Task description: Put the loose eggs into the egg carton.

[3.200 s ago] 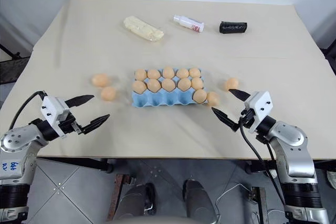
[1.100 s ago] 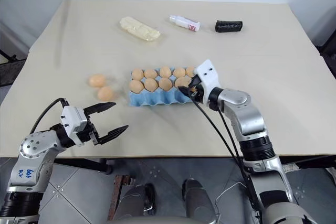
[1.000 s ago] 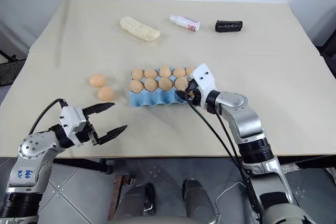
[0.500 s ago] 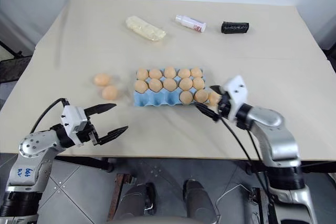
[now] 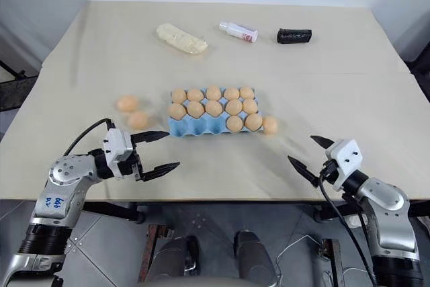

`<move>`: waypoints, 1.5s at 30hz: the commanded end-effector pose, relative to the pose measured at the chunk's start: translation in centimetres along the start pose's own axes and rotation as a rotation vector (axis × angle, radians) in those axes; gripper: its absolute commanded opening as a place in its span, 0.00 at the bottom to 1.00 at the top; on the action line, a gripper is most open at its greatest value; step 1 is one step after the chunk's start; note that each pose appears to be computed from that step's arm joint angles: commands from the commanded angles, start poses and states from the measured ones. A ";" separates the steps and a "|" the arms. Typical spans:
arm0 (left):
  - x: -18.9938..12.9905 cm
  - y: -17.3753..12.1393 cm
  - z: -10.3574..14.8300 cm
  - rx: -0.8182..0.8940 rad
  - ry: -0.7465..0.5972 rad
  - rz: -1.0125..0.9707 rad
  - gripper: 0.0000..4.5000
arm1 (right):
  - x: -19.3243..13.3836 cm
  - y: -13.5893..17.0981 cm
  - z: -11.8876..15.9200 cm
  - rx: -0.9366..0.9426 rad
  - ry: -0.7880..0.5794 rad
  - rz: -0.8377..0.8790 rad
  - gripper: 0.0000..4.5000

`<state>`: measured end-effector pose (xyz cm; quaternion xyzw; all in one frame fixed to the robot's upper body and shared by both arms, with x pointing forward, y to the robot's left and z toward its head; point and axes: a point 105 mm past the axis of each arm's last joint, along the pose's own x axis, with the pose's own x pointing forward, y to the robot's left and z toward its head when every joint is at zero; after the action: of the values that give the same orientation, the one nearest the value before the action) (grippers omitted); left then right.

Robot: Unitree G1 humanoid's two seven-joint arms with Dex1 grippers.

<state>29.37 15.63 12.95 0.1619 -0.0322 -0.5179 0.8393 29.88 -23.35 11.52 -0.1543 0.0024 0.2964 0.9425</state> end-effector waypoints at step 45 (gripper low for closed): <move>-5.2 1.7 -1.0 -0.018 0.036 0.307 1.00 | 10.6 7.6 10.0 -0.059 -0.168 0.431 0.43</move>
<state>28.68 20.66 12.39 0.1528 -0.0214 -0.3914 0.9072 33.16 -8.96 17.09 -0.1457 -0.0455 0.5138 0.8442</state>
